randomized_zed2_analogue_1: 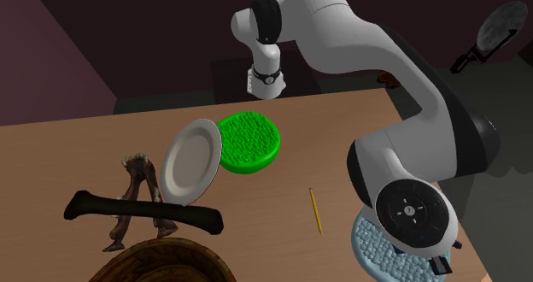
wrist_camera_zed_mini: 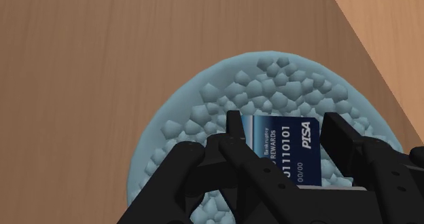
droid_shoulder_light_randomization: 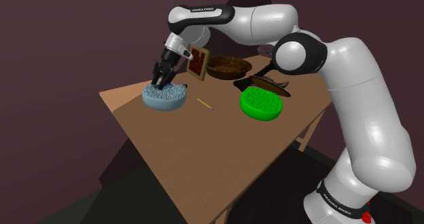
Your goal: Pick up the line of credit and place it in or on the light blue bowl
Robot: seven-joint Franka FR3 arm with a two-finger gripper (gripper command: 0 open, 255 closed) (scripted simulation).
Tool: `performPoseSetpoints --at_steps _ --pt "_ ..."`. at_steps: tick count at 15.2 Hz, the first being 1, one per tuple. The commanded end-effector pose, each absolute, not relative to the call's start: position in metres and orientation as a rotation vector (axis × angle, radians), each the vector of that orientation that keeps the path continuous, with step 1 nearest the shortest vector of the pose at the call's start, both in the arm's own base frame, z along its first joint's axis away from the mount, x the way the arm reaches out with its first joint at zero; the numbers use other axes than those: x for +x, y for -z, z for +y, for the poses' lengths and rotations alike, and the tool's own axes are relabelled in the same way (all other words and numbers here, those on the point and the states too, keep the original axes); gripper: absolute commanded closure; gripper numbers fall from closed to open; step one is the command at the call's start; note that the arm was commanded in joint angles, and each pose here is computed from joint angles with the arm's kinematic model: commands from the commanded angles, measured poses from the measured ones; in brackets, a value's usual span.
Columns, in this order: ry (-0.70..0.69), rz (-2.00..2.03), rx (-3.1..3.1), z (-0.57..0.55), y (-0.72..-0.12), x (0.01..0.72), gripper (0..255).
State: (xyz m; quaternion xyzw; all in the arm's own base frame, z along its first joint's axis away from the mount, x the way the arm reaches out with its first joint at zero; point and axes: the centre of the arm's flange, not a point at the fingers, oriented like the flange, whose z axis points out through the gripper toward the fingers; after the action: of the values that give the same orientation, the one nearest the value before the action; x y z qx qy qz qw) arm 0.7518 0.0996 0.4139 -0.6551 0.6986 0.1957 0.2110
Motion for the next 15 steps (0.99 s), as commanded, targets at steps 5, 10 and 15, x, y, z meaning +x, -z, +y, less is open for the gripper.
performPoseSetpoints --at_steps 5,10,15 --pt "-0.543 1.941 -1.820 0.101 -0.411 0.752 255" --pt "-0.543 1.941 -1.821 0.101 -0.411 0.752 0" --pt "-0.543 1.941 -1.820 0.086 -0.433 0.751 0"
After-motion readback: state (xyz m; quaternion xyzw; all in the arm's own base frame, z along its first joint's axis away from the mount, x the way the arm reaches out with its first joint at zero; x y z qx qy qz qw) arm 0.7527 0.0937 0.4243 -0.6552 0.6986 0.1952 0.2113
